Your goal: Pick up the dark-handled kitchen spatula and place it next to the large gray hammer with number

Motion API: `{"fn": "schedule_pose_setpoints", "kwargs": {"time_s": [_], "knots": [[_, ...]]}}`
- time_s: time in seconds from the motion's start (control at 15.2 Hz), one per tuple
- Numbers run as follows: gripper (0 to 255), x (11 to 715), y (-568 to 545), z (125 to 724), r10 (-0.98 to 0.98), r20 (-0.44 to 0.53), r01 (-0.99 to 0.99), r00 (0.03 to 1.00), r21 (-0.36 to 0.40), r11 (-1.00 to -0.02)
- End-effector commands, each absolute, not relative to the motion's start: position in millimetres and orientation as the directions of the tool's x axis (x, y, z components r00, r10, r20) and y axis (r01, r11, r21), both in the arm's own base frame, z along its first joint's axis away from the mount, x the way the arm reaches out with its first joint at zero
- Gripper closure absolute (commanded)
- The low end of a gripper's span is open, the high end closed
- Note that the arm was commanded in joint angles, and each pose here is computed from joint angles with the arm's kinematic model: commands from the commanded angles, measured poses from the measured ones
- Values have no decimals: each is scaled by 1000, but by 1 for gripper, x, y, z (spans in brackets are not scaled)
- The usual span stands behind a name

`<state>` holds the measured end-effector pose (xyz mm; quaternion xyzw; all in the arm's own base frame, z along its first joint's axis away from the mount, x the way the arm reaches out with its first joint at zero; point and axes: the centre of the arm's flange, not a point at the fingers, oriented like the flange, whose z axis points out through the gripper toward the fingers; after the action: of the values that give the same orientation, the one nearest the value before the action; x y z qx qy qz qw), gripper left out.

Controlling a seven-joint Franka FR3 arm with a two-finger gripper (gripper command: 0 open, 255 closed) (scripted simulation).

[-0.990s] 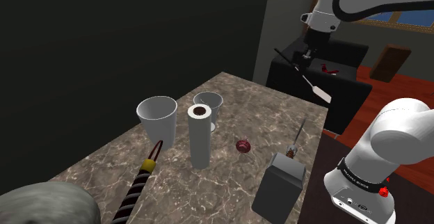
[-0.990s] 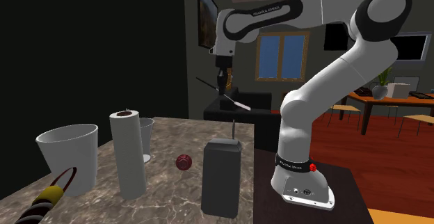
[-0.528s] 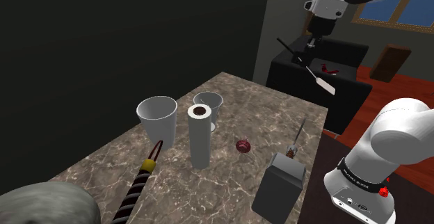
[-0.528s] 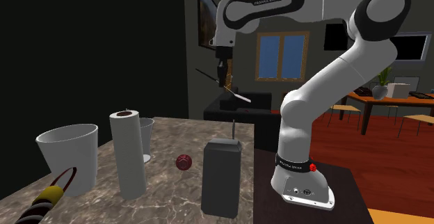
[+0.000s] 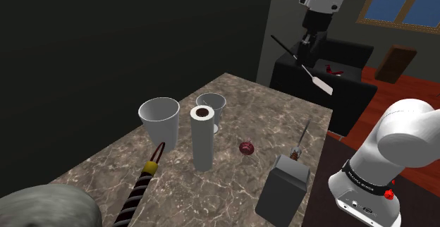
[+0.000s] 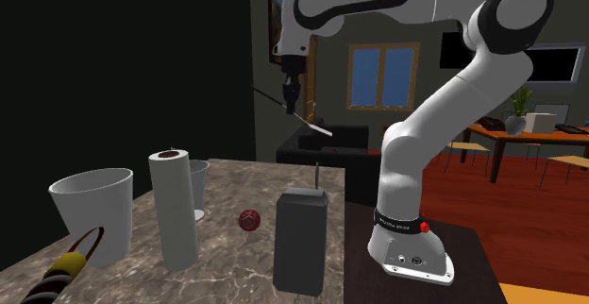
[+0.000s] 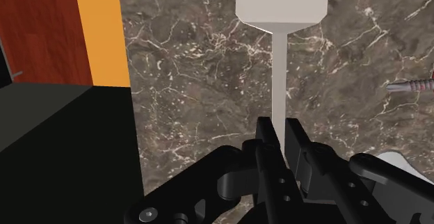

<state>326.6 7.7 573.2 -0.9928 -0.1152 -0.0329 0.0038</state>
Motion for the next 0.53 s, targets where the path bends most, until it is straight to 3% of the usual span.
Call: {"fn": "schedule_pose_setpoints", "kwargs": {"time_s": [0.0,0.46], "knots": [[255,331,34,573,228,66,228,971,0,-974],[255,350,124,573,228,66,228,971,0,-974]]}}
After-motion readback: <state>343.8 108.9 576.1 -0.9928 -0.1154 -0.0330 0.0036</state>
